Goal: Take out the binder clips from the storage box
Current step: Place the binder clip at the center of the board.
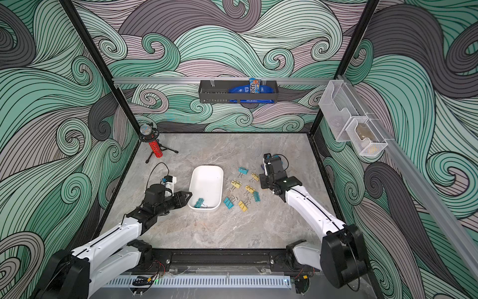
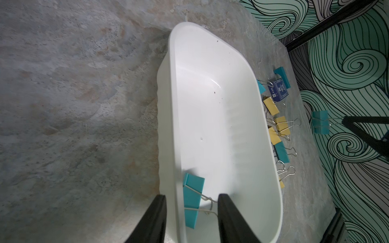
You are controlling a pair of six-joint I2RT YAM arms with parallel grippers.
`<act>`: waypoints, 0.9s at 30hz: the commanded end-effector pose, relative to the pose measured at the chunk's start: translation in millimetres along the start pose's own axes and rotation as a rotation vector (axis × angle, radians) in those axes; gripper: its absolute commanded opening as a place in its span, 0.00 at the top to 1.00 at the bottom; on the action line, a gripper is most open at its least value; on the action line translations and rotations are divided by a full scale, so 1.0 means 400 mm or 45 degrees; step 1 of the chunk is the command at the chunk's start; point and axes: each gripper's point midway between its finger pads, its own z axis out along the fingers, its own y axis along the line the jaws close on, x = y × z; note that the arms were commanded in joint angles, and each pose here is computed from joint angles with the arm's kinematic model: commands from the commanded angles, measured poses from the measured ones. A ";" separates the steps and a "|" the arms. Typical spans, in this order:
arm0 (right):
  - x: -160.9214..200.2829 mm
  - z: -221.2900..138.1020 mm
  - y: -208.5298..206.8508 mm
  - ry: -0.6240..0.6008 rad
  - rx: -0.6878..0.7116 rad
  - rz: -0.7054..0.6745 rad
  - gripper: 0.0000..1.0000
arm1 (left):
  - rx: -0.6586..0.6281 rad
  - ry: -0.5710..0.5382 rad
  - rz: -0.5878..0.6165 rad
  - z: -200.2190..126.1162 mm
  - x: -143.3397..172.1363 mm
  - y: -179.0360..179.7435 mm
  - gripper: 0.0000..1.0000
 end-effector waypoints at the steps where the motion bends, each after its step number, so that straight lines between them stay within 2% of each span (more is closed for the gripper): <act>1: -0.001 -0.010 -0.032 -0.019 0.082 -0.023 1.00 | 0.043 -0.017 0.032 -0.004 -0.010 -0.022 0.57; 14: -0.019 -0.031 -0.190 -0.035 0.365 -0.003 1.00 | 0.077 -0.033 0.041 -0.012 -0.016 -0.036 0.57; 27: 0.036 -0.011 -0.114 0.022 0.292 -0.199 1.00 | 0.097 -0.037 0.043 -0.013 -0.015 -0.042 0.56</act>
